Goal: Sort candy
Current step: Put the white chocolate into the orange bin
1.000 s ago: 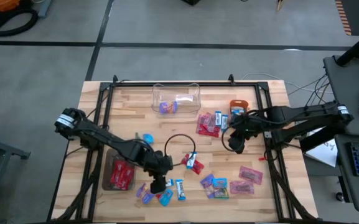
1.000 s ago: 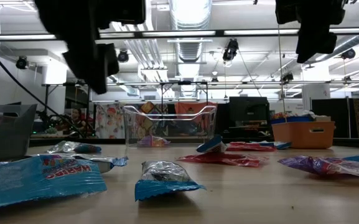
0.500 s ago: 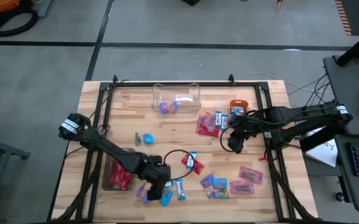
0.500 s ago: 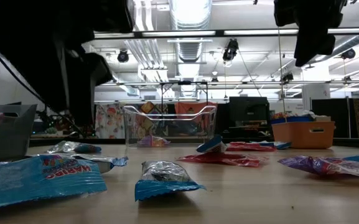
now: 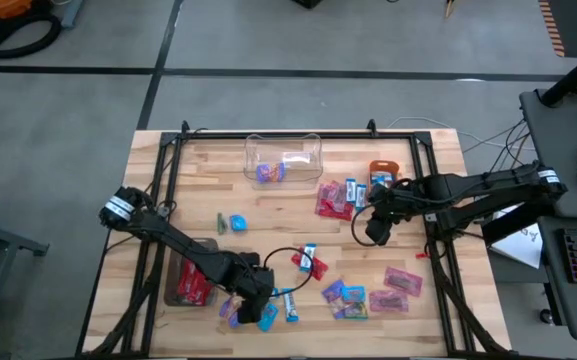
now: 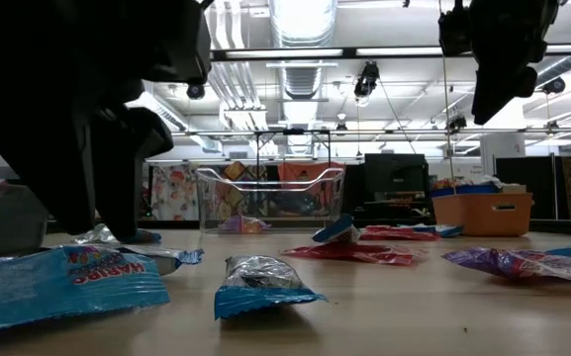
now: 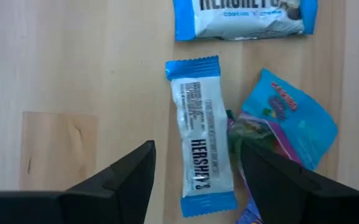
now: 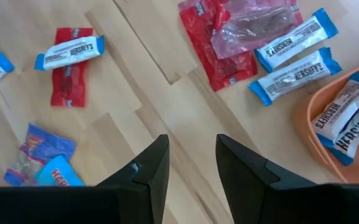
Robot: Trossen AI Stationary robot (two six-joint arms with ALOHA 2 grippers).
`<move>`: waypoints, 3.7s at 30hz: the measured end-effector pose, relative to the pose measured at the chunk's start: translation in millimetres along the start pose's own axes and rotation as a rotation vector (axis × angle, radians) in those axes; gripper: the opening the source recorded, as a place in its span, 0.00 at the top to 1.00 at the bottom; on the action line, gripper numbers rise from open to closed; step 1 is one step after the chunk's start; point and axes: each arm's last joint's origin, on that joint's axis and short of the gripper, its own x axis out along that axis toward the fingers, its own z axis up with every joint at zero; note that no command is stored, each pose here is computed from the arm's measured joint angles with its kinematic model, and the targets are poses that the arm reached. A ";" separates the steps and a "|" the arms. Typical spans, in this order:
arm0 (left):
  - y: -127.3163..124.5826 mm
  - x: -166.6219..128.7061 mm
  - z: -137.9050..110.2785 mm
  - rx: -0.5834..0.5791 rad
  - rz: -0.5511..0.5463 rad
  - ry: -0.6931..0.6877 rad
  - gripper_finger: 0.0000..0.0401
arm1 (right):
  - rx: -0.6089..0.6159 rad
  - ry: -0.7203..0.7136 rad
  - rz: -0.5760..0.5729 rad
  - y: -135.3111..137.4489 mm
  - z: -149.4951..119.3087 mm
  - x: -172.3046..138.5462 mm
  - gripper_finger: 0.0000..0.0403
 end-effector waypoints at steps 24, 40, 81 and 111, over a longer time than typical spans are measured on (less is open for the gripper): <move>14.5 15.8 1.1 0.042 0.078 0.045 0.66 | 0.003 -0.069 -0.051 -0.7 2.9 0.5 0.69; 21.1 -9.9 6.7 0.103 0.114 -0.008 0.97 | -0.072 -0.156 -0.087 0.4 7.7 1.7 0.69; 58.8 -60.9 56.1 -0.118 0.873 -0.712 0.96 | -0.238 -1.178 0.056 73.8 69.9 109.2 0.69; 55.3 -60.5 63.3 -0.189 0.738 -0.771 0.70 | -0.281 -0.960 0.196 64.7 77.3 94.8 0.92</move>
